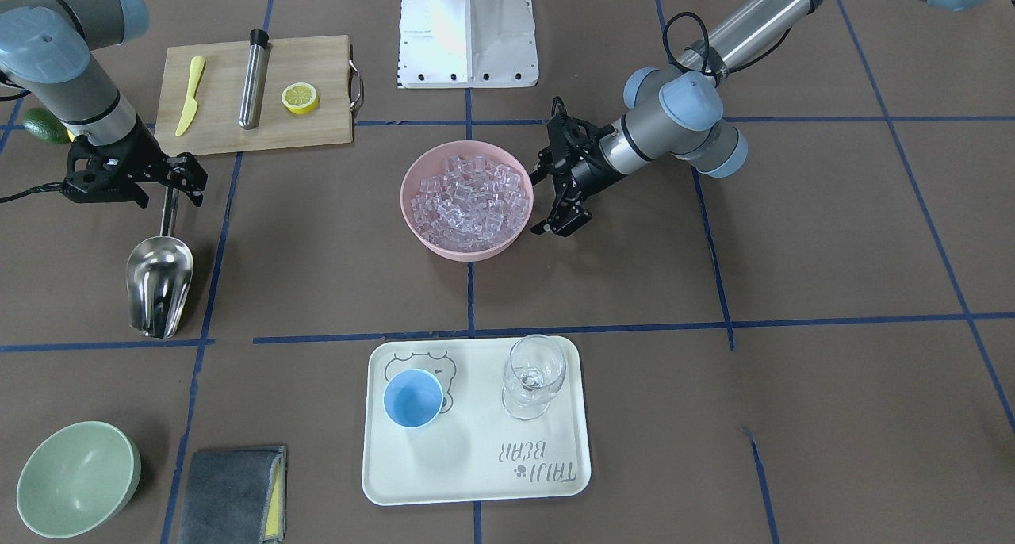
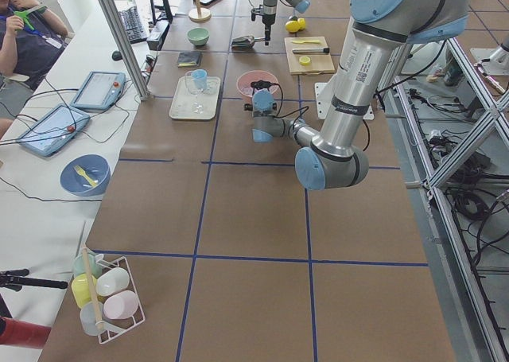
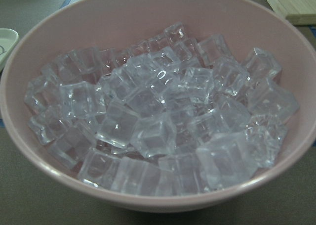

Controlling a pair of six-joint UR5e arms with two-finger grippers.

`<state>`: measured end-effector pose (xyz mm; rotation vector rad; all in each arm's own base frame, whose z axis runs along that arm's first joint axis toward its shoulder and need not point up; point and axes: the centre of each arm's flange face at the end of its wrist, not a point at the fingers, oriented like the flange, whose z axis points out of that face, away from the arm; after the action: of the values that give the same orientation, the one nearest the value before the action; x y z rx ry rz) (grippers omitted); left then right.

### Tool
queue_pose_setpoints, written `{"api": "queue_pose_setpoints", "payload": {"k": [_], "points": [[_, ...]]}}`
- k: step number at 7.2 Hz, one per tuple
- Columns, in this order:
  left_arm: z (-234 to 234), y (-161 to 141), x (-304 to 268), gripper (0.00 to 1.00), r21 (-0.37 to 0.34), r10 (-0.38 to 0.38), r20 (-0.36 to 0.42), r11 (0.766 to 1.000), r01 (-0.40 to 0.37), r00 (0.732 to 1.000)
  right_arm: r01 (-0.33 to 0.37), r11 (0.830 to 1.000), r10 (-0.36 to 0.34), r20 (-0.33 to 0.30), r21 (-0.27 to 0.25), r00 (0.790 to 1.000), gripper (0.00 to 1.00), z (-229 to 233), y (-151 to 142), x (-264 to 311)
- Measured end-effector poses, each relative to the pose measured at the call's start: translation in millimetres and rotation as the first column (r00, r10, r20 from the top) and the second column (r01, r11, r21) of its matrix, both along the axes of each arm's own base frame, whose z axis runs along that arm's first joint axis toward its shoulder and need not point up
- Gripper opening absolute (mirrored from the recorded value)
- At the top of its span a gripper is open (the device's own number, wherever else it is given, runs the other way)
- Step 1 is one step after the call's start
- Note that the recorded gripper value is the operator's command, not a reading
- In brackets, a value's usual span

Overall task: Put ice in cup with scoop
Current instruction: 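Reach the right gripper to the metal scoop and grasp its handle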

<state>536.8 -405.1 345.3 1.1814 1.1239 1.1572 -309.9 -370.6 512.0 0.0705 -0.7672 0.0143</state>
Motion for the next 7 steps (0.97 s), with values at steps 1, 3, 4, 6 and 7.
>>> {"api": "queue_pose_setpoints", "payload": {"k": [1,3,4,6,7], "points": [[0.0,0.0,0.0,1.0,0.0,0.0,0.0,1.0,0.0,1.0,0.009,1.0,-0.009,0.001,0.001,1.0,0.2,-1.2,2.3,-3.3],[-0.6,-0.1,0.1,1.0,-0.001,0.0,-0.001,1.0,0.0,1.0,0.017,1.0,-0.018,-0.024,-0.018,1.0,0.29,-5.9,5.3,-4.1],[-0.9,-0.1,0.2,1.0,0.0,0.0,-0.002,1.0,0.0,1.0,0.023,0.999,-0.024,-0.042,-0.022,0.999,0.29,-7.7,4.7,-1.5],[-0.7,-0.1,0.3,1.0,0.0,0.0,-0.002,1.0,0.0,1.0,0.036,0.999,-0.037,-0.057,-0.005,0.998,0.33,-7.8,-0.2,4.8],[-0.8,-0.2,0.3,1.0,-0.001,0.0,-0.002,1.0,0.0,1.0,0.037,0.999,-0.037,-0.058,-0.001,0.998,0.1,-8.0,-1.9,6.3]]}}
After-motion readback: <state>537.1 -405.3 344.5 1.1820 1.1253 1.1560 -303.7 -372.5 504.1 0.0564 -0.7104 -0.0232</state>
